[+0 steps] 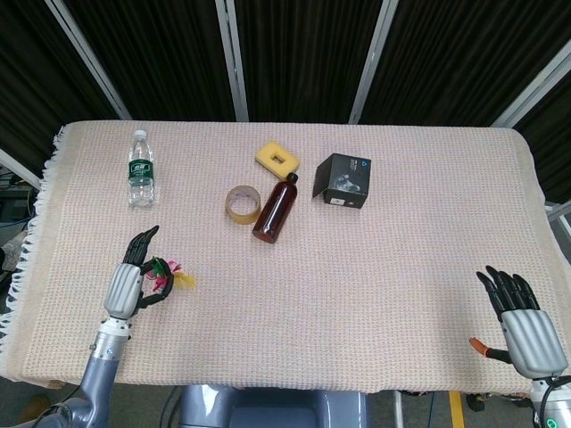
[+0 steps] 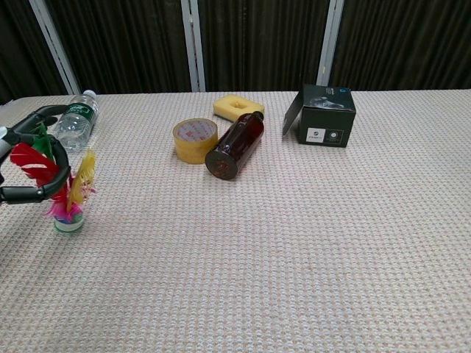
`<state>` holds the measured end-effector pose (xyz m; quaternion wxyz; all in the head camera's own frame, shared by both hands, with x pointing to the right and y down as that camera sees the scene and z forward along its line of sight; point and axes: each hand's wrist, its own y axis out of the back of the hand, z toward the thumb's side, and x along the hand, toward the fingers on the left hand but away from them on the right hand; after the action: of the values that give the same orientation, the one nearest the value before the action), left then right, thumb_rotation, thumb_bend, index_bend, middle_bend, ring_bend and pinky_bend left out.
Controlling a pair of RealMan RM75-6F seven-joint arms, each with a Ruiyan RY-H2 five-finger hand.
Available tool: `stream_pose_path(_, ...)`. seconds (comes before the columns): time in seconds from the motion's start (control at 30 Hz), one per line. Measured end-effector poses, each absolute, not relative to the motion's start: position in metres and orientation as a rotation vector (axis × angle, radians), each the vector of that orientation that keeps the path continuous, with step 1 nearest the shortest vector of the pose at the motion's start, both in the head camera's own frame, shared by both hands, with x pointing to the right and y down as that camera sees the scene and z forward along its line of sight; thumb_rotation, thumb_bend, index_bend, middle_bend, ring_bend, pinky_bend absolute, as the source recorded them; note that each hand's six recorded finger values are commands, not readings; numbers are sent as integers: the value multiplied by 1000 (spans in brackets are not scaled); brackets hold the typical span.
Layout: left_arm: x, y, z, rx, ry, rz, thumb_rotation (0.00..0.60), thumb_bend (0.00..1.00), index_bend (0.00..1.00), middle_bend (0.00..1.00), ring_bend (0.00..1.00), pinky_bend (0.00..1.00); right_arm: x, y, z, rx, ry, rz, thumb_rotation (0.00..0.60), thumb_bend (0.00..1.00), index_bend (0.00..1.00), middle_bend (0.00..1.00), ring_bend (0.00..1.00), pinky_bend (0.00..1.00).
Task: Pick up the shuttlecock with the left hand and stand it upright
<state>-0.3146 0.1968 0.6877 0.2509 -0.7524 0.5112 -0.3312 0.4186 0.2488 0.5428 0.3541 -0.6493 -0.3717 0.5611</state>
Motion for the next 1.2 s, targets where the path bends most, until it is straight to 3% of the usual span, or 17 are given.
stream_pose_path(0.3, -283, 202, 689, -2150, 1375, -802, 560, 363, 495, 0, 0, 0, 422, 247, 548, -1682, -958, 1480, 600, 25, 0, 0, 0, 0)
stream_pose_path(0.87, -346, 230, 656, -2112, 1355, -875, 558, 232, 288, 0, 0, 0, 423, 250, 544, -1664, -971, 1488, 600, 48, 0, 0, 0, 0)
stream_pose_path(1.07, -375, 233, 641, -2031, 1386, -886, 555, 103, 109, 0, 0, 0, 421, 251, 545, -1661, -964, 1491, 600, 50, 0, 0, 0, 0)
stream_pose_path(1.2, -388, 229, 629, -1983, 1412, -874, 532, 68, 48, 0, 0, 0, 420, 251, 545, -1657, -963, 1489, 600, 51, 0, 0, 0, 0)
